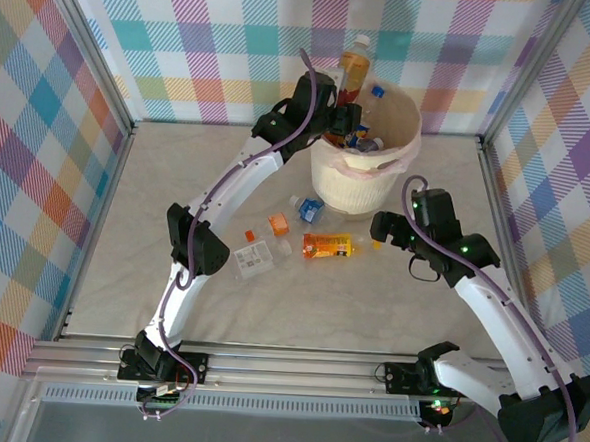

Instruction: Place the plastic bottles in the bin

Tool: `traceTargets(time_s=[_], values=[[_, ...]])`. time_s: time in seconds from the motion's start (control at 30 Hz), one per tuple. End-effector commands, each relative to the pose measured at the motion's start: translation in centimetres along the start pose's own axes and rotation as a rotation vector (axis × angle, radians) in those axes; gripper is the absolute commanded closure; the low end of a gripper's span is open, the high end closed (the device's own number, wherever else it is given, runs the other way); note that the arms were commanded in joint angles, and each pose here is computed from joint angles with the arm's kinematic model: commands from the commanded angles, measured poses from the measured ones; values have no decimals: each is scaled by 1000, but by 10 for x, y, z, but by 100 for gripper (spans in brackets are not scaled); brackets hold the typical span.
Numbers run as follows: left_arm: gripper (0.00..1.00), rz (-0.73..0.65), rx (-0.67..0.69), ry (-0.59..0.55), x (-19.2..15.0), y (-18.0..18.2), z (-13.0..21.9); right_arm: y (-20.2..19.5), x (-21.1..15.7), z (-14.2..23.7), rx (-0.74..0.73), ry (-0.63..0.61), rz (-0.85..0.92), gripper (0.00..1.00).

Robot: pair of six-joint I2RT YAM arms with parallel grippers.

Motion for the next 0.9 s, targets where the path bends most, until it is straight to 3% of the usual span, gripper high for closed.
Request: traceTargets(time_s=[0.0,0.23,0.53,0.7,0.87], values=[[39,13,-64,-3,-1,-11,-3,-3,-1,0,-4,-16,-22,0],[38,18,-122,-30,2,-25,-7,-2,-1,-4,-8,-3,-22,0],[19,17,-115,13,-12,-24,-20,-2,-1,-5,-10,-4,-21,0],[0,16,-122,-7,-5,-25,-15,-3,-2,-5,-17,-4,-22,0],[0,11,-122,-47,9,-26,-1,-3,-2,-7,-17,-4,-18,0]])
Point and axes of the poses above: each hand's point on the last joint's axis, 136 mm out from that joint toward the fingers, its own z axis back along the fingers, its own y axis along the line the jaws close on, x = y × z, the point moved 8 cm from there along z, back along the fingers, and after that the axes turned 3 degrees about -z, right-handed, at the moved point
